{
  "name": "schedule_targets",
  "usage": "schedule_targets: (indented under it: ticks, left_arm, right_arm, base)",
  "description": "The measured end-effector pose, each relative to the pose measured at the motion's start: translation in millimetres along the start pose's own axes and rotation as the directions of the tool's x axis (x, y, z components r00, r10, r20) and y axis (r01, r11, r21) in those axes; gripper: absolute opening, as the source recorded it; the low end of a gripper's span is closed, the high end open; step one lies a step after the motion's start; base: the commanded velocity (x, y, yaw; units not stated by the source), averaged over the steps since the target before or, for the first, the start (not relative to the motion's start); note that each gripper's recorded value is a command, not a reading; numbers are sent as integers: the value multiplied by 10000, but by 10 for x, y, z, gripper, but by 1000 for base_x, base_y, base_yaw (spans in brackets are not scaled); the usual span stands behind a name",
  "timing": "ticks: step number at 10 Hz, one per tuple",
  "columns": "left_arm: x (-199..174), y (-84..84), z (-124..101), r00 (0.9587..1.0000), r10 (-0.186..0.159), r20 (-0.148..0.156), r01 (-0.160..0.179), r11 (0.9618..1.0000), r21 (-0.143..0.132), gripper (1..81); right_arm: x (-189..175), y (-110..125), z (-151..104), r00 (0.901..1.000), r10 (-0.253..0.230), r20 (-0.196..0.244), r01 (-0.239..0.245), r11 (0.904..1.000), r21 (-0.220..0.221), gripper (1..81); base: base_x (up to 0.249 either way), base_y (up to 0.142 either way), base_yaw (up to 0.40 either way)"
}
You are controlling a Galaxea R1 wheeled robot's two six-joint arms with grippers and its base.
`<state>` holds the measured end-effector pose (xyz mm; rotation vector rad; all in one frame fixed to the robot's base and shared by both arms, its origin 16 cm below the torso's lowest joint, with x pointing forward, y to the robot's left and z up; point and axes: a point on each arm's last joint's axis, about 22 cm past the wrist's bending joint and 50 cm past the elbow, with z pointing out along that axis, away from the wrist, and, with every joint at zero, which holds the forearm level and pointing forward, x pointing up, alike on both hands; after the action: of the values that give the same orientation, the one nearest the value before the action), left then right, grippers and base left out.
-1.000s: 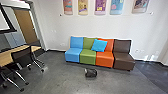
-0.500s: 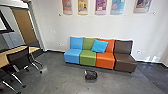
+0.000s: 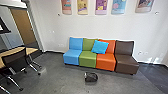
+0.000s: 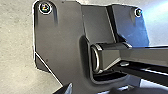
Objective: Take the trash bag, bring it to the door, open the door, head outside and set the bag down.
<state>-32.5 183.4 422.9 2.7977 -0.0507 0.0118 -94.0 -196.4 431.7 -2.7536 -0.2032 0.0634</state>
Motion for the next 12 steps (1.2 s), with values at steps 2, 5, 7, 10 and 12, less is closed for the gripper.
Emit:
schedule_targets:
  ticks: [2,5,7,10,12]
  left_arm:
    - [-4,0,0,10000,-1,4,1,10000,0,811]
    - [-4,0,0,10000,-1,4,1,10000,0,811]
    - [0,0,0,10000,0,0,0,10000,0,811]
    - [1,7,2,10000,0,-1,0,10000,-8,811]
    - [2,34,9,10000,1,0,-1,10000,-43,811]
  right_arm:
    - [0,-2,1,10000,0,0,0,10000,2,811]
    - [0,-2,1,10000,0,0,0,10000,2,811]
    - [1,-12,4,10000,1,-2,-1,10000,15,811]
    - [7,-83,27,10000,7,-7,-7,10000,100,811]
    - [7,-78,26,10000,6,-10,-6,10000,91,811]
  base:
    - [167,0,0]
    - [168,0,0]
    - [167,0,0]
    - [168,0,0]
    - [167,0,0]
